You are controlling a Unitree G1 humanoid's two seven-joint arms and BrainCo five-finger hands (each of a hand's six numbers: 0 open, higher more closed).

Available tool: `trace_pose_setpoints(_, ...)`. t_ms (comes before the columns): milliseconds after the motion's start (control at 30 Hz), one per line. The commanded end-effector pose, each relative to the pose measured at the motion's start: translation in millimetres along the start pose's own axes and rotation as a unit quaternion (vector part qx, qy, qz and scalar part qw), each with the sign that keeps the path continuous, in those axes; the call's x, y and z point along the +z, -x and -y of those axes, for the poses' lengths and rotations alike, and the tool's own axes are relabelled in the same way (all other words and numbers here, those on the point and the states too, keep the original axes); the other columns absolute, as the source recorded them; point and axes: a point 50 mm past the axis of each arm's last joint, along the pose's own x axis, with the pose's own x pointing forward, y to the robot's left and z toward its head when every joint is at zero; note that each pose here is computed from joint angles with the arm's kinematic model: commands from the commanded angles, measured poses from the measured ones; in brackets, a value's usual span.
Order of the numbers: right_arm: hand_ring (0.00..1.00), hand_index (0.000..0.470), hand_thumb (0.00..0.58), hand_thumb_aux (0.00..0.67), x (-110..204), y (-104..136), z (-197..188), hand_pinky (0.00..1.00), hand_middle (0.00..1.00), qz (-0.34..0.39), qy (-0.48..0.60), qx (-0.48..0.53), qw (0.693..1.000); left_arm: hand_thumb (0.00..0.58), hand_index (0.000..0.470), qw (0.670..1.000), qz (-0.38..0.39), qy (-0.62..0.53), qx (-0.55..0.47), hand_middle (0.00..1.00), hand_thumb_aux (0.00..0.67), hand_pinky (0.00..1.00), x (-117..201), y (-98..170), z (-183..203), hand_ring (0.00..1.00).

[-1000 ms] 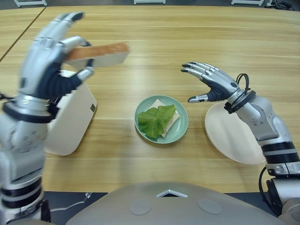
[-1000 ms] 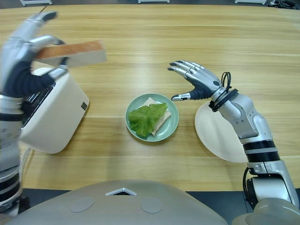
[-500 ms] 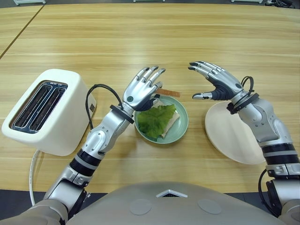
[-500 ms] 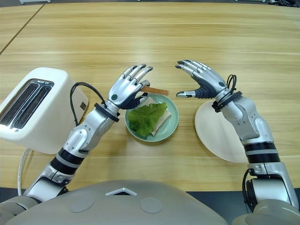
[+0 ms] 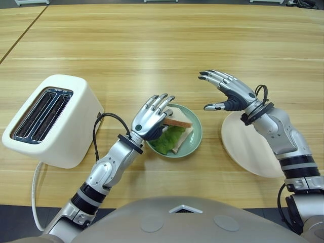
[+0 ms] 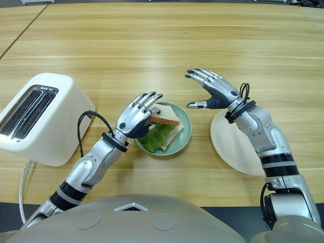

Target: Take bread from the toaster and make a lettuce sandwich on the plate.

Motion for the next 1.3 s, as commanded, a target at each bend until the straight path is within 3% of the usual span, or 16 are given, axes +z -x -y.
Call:
trace_pose_setpoints(33,0.00,0.000,0.000,0.000,2.5,-0.8,-5.3,0.00,0.00,0.006,0.004,0.019,1.000,0.000,0.000,1.000,-0.007,0.004,-0.017,0.00,0.000,0.00,3.6,6.9,4.1,0.00)
trace_pose_setpoints(200,0.00,0.000,0.000,0.000,4.8,-1.9,-10.8,0.00,0.00,0.015,0.006,0.038,0.999,0.000,0.000,1.000,0.001,0.009,0.021,0.00,0.000,0.00,8.0,6.7,-17.1,0.00)
trace_pose_setpoints(433,0.00,0.000,0.000,0.000,14.9,2.0,-10.1,0.00,0.00,0.059,0.007,0.069,0.996,0.000,0.000,0.990,0.021,0.130,0.043,0.00,0.000,0.00,12.4,29.9,-55.8,0.00)
trace_pose_setpoints(467,0.00,0.000,0.000,0.000,18.0,6.3,-7.1,0.00,0.00,0.072,0.002,0.077,0.994,0.023,0.009,0.987,0.021,0.157,0.026,0.00,0.013,0.00,8.5,36.9,-58.7,0.00)
trace_pose_setpoints(500,0.00,0.000,0.000,0.000,21.0,10.4,-3.9,0.00,0.00,0.083,-0.007,0.084,0.993,0.144,0.063,0.983,0.024,0.181,0.006,0.00,0.089,0.00,6.4,43.9,-60.6,0.00)
trace_pose_setpoints(533,0.00,0.000,0.000,0.000,24.0,16.0,-0.5,0.00,0.00,0.091,-0.024,0.096,0.991,0.198,0.088,0.978,0.024,0.206,-0.020,0.00,0.126,0.00,2.7,52.8,-61.6,0.00)
trace_pose_setpoints(567,0.00,0.000,0.000,0.000,27.0,23.8,0.5,0.00,0.00,0.099,-0.041,0.122,0.987,0.066,0.028,0.971,0.022,0.229,-0.058,0.00,0.039,0.00,-1.6,63.6,-59.8,0.00)
trace_pose_setpoints(600,0.00,0.000,0.000,0.000,29.7,31.4,0.2,0.00,0.00,0.104,-0.053,0.151,0.982,0.216,0.098,0.965,0.020,0.241,-0.102,0.00,0.139,0.00,-5.4,75.0,-55.9,0.00)
trace_pose_setpoints(633,0.16,0.000,0.000,0.000,32.1,38.8,-0.4,0.16,0.16,0.105,-0.060,0.181,0.976,0.334,0.164,0.956,0.018,0.251,-0.151,0.00,0.234,0.00,-8.5,87.6,-50.3,0.00)
trace_pose_setpoints(667,0.63,0.044,0.104,0.063,34.9,45.2,-1.7,0.63,0.63,0.107,-0.069,0.212,0.969,0.438,0.238,0.945,0.012,0.262,-0.194,0.00,0.339,0.00,-11.0,99.8,-44.8,0.00)
trace_pose_setpoints(700,1.00,0.269,0.474,0.384,40.2,51.0,-4.9,1.00,1.00,0.114,-0.083,0.242,0.960,0.521,0.321,0.934,0.011,0.271,-0.233,0.20,0.457,0.20,-11.9,110.3,-39.3,0.20)
trace_pose_setpoints(733,1.00,0.470,0.580,0.670,47.3,56.9,-11.9,1.00,1.00,0.127,-0.102,0.280,0.946,0.579,0.455,0.921,0.009,0.283,-0.267,0.64,0.649,0.64,-11.0,119.2,-33.8,0.64)
trace_pose_setpoints(767,1.00,0.470,0.580,0.670,53.9,61.7,-19.4,1.00,1.00,0.140,-0.117,0.313,0.932,0.580,0.470,0.911,0.008,0.292,-0.290,1.00,0.670,1.00,-9.8,125.1,-29.8,1.00)
trace_pose_setpoints(967,1.00,0.470,0.580,0.670,74.6,75.4,-76.2,1.00,1.00,0.152,-0.136,0.460,0.864,0.580,0.470,0.887,0.009,0.282,-0.366,1.00,0.670,1.00,-4.8,122.9,2.6,1.00)
trace_pose_setpoints(1100,1.00,0.470,0.580,0.670,65.8,49.7,-106.3,1.00,1.00,0.118,-0.091,0.449,0.881,0.580,0.470,0.902,-0.028,0.239,-0.359,1.00,0.670,1.00,-13.8,102.0,32.0,1.00)
trace_pose_setpoints(1300,1.00,0.470,0.580,0.670,53.6,22.9,-116.7,1.00,1.00,0.084,-0.049,0.431,0.897,0.580,0.470,0.937,-0.055,0.179,-0.295,1.00,0.670,1.00,-39.0,54.9,43.2,1.00)
